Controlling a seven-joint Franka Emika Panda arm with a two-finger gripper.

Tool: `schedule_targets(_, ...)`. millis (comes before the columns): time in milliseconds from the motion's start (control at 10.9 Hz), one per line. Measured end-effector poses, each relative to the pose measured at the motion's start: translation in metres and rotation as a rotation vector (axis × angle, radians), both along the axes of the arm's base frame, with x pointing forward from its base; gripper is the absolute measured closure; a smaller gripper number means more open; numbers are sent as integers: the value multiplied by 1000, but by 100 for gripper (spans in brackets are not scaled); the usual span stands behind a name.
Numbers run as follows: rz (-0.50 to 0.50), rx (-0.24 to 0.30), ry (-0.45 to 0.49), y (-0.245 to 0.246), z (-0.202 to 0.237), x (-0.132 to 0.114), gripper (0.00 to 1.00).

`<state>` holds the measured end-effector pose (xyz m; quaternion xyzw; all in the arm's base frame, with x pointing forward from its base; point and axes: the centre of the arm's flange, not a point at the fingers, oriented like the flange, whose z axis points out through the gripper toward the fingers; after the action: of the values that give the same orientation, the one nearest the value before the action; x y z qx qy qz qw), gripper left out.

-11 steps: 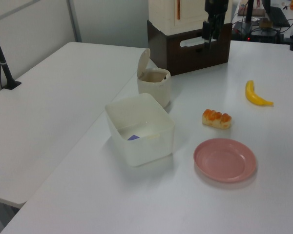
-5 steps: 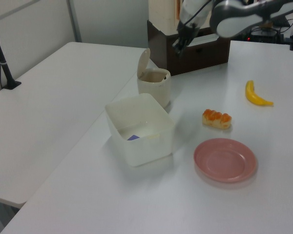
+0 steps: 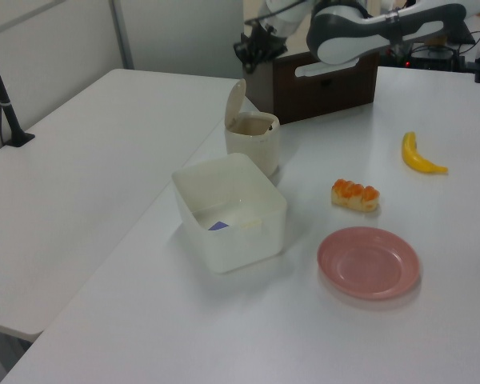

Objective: Close the trash can
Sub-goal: 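Move the gripper down toward the open lid of the cream bin, then press the gripper down on the lid to swing it shut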

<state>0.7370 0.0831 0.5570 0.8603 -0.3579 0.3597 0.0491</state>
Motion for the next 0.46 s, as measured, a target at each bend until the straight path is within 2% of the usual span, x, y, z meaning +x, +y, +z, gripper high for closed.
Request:
schedule_targets(183, -35, 24, -77, -4, 4, 14, 99)
schedule_targets(458, -77, 17, -106, -22, -33, 36, 99)
